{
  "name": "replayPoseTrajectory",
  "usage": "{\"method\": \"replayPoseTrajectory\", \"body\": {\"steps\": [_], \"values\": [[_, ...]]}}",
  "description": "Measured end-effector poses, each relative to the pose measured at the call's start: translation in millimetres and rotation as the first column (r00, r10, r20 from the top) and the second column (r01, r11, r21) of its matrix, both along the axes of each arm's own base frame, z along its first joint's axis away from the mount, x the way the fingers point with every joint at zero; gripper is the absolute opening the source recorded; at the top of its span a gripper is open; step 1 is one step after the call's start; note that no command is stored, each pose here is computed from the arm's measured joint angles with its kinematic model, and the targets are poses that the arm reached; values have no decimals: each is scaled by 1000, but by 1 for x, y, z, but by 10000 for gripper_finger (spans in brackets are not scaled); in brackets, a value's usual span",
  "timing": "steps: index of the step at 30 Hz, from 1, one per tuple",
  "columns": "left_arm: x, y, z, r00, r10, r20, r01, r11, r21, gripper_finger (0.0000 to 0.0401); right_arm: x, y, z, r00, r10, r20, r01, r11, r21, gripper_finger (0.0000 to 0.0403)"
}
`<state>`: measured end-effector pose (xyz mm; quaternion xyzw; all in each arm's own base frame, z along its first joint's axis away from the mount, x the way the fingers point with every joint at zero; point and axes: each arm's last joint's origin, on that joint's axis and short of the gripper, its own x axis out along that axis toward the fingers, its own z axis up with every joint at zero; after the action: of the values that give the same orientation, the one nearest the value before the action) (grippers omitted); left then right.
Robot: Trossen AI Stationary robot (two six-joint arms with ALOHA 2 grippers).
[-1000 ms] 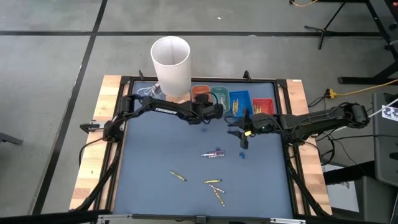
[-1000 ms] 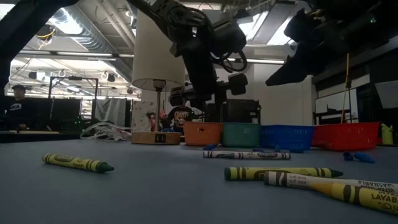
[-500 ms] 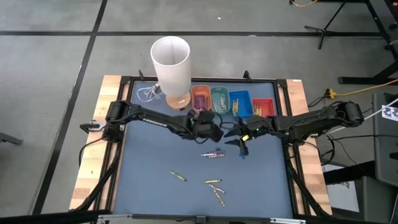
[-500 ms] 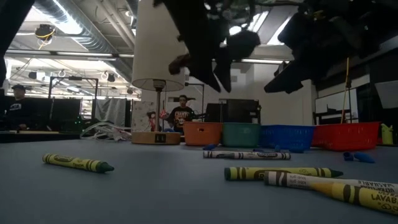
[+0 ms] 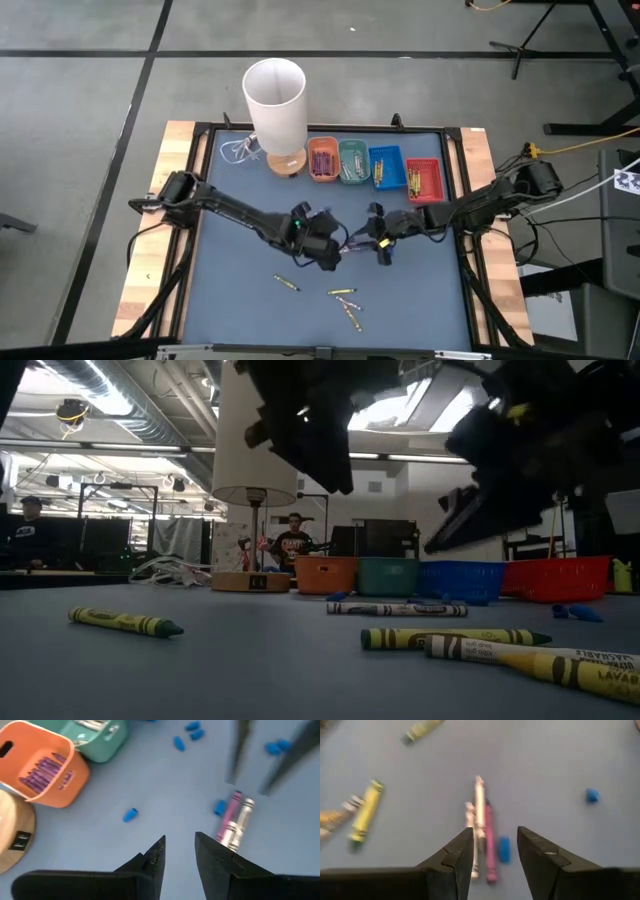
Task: Sort crayons
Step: Put the purple crayon into the light orange bin
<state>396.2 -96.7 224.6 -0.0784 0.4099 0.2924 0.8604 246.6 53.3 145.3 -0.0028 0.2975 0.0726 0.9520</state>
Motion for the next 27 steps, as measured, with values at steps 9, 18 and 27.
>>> {"method": "replayPoseTrajectory", "body": {"steps": [9,18,27], "values": [[-5,-24,1,999,-45,30,46,999,-16,90,3,-1,-23,995,-32,-90,28,999,-45,151],[-4,-25,1,998,-45,44,46,999,-19,90,4,-1,-37,990,-34,-138,26,998,-57,151],[-3,-24,2,998,-44,46,45,999,-19,90,4,0,-40,987,-22,-156,14,998,-55,151]]}}
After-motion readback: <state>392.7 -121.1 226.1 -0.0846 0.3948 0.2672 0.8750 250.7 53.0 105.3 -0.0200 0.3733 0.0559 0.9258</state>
